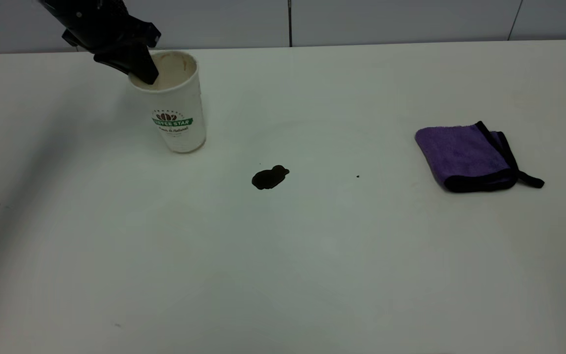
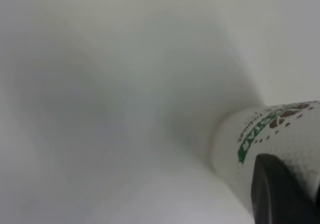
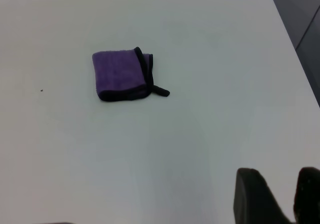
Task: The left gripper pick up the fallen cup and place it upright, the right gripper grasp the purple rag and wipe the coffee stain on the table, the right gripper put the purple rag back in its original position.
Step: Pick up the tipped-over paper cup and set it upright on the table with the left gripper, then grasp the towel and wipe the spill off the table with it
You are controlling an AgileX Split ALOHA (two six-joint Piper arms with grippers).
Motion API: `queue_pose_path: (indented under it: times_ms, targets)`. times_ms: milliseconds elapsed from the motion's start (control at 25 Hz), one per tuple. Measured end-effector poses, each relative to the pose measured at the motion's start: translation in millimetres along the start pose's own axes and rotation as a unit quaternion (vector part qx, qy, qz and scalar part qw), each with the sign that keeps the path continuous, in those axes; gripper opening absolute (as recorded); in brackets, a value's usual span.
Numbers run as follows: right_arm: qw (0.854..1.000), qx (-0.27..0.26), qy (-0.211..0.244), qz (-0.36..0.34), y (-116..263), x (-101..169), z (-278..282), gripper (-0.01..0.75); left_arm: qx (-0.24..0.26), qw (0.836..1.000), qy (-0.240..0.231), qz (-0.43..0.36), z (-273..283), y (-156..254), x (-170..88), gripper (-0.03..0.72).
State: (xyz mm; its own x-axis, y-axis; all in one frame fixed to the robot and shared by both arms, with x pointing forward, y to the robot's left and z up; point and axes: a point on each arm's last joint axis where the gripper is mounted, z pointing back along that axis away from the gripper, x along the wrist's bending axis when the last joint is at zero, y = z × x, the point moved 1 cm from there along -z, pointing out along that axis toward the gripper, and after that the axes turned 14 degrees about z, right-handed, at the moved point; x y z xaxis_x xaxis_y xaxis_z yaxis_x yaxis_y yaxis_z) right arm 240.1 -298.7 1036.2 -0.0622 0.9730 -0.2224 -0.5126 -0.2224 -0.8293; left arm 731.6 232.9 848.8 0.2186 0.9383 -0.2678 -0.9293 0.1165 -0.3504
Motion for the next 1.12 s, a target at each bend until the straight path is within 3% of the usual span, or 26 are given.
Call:
queue_pose_path:
  times_ms: [200,440,520,640,800,1000,1120]
  targets:
    - [1.0,0.0,0.0,0.0,0.0,0.0,0.0,0.239,-0.001,1.0,0.0,0.003,-5.3,1.3,1.7,0.219]
    - [1.0,0.0,0.0,0.0,0.0,0.0,0.0,0.239,-0.011,1.0,0.003,-0.004,9.5,-6.9,-3.9,0.602]
    - [1.0,0.0,0.0,0.0,0.0,0.0,0.0,0.239,-0.017,1.0,0.009,-0.015,31.1,-15.3,-11.1,0.693]
    - [1.0,0.0,0.0,0.0,0.0,0.0,0.0,0.239,-0.031,0.999,0.021,-0.033,77.5,-27.2,-25.8,0.712]
    - [1.0,0.0,0.0,0.0,0.0,0.0,0.0,0.239,-0.043,0.997,0.032,-0.052,148.9,-31.2,-41.6,0.682]
    - [1.0,0.0,0.0,0.0,0.0,0.0,0.0,0.239,-0.023,0.999,0.027,-0.032,222.4,-16.2,-53.0,0.586]
    - [1.0,0.0,0.0,0.0,0.0,0.0,0.0,0.239,-0.002,1.0,-0.008,-0.012,258.4,-2.1,-57.6,0.51]
